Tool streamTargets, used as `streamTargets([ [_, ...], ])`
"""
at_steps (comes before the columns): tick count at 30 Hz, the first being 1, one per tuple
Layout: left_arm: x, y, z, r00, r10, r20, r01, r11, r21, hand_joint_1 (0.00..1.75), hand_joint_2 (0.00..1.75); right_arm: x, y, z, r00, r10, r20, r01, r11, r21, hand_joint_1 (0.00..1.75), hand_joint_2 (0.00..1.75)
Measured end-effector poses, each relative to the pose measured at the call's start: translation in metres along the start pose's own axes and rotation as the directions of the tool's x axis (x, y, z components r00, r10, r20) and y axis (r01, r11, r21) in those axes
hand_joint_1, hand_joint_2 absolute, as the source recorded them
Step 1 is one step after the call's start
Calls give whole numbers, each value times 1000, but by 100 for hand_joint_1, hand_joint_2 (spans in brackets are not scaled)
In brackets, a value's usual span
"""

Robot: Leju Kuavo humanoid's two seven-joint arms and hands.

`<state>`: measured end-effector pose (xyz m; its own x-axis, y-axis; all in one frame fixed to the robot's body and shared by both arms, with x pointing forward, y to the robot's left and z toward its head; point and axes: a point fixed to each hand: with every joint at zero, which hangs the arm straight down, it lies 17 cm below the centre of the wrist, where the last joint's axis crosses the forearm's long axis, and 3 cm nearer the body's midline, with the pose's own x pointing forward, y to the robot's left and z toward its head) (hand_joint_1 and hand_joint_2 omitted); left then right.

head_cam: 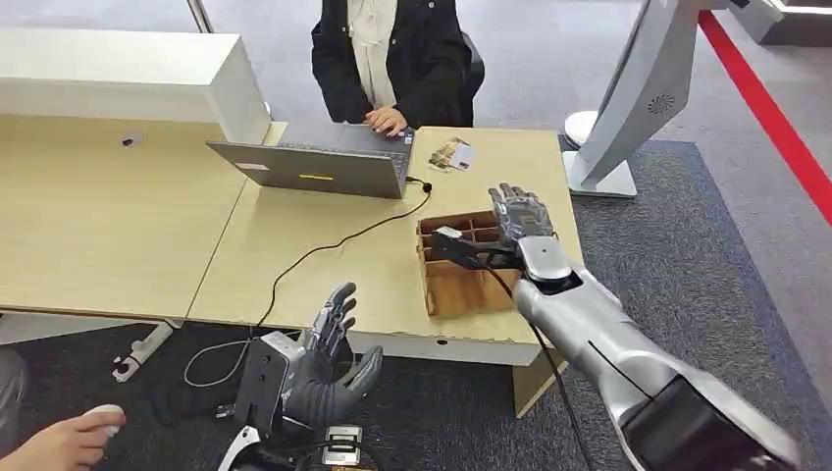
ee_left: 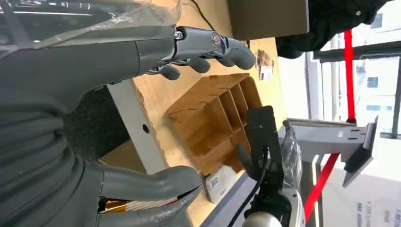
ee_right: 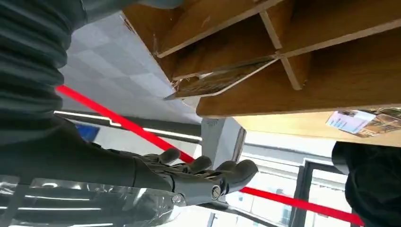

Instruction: Pass the card to the sensor for recognition and then transmit it.

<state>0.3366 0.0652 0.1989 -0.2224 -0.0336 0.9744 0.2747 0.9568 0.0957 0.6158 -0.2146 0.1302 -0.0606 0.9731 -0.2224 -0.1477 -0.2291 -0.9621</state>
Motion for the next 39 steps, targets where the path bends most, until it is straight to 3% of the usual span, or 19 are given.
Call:
streamTargets([
  [2, 0, 1, 0, 1000, -1, -2, 1, 1000, 5, 0, 175, -2, 2, 0, 1000, 1, -5, -1, 1000, 4, 0, 175],
  [3, -1, 2, 0, 1000, -3, -4, 3, 1000, 12, 0, 175, -3, 2, 0, 1000, 1, -7, -1, 1000, 5, 52, 175],
  [4, -1, 4, 0, 1000, -4, -5, 4, 1000, 20, 0, 175, -3, 3, 0, 1000, 1, -6, -1, 1000, 7, 80, 175],
  [5, -1, 5, 0, 1000, -6, -6, 6, 1000, 22, 0, 175, -3, 3, 0, 1000, 1, -6, -1, 1000, 8, 150, 175],
  [9, 0, 8, -1, 1000, -4, -5, 4, 999, 36, 0, 175, -2, 3, 0, 1000, 1, -3, -1, 1000, 12, 173, 175],
  [13, 0, 8, 0, 1000, -3, -7, 3, 999, 36, 0, 175, -2, 1, -1, 1000, -4, 1, 4, 1000, 10, 175, 175],
  [32, -1, 3, 2, 1000, -5, -9, 5, 1000, 10, 0, 175, -7, -6, -4, 1000, -4, -12, 4, 1000, -2, 152, 175],
  [39, 0, 2, 2, 1000, -5, -2, 5, 1000, 4, 0, 175, -9, -7, -4, 1000, 4, -21, -4, 1000, -11, 154, 175],
])
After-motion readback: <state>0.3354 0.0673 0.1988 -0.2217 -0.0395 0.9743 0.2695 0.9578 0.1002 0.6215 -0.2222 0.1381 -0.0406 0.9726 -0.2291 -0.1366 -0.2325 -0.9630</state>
